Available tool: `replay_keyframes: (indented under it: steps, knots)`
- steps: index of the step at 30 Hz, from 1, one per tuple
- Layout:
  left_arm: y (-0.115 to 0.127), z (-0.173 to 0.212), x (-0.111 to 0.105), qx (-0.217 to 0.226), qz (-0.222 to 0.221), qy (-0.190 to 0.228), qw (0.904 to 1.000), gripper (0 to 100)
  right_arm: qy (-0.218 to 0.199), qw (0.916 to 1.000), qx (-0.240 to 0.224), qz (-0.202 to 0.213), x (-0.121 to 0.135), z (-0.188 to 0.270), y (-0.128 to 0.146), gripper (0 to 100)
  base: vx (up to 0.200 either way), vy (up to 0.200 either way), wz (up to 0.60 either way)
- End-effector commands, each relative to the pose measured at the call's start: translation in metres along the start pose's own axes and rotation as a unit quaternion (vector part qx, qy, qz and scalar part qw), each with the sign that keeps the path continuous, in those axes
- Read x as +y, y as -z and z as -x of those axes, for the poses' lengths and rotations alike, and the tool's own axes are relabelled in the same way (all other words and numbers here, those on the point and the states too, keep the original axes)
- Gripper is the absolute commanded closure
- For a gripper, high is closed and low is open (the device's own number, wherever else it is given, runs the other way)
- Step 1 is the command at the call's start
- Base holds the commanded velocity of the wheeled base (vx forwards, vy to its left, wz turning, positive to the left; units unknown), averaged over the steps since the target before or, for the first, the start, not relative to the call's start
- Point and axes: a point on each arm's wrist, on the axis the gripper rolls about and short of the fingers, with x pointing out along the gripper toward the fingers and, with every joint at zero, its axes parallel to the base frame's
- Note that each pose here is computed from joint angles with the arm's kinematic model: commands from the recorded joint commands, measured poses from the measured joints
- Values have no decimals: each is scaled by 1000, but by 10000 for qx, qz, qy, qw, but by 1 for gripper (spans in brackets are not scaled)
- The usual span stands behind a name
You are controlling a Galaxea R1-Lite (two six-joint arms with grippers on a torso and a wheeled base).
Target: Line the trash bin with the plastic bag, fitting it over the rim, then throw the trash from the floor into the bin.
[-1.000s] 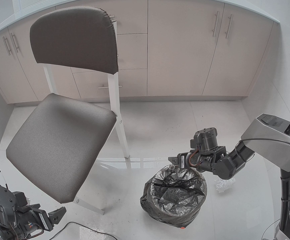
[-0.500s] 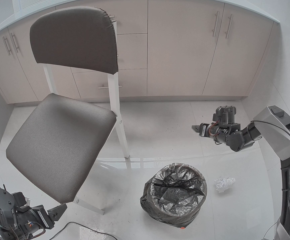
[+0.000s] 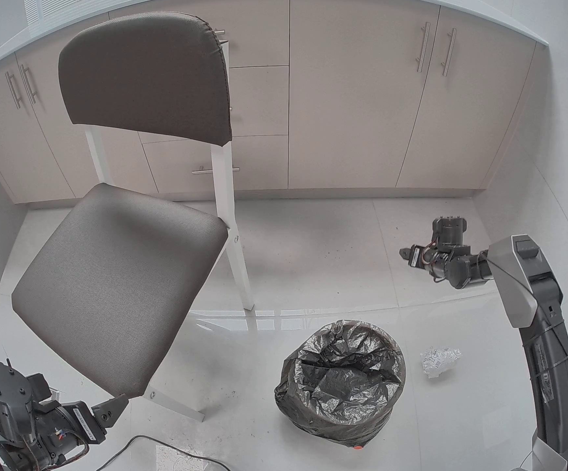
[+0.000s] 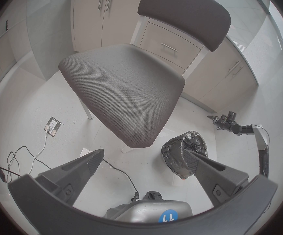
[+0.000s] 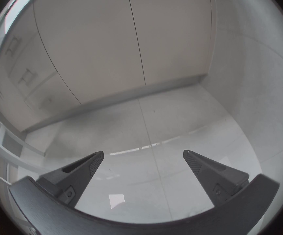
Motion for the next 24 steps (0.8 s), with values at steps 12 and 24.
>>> replay_keyframes:
  steps: [12, 24]
  knots:
    - [10, -1, 6, 385, -179, -256, 9988, 0, 1342, 9527, 2727, 8, -72, -35, 165, 0, 0, 0, 0]
    - [12, 3, 10, 391, -189, -261, 9987, 0, 1638, 9504, 2643, -103, -64, -34, 168, 0, 0, 0, 0]
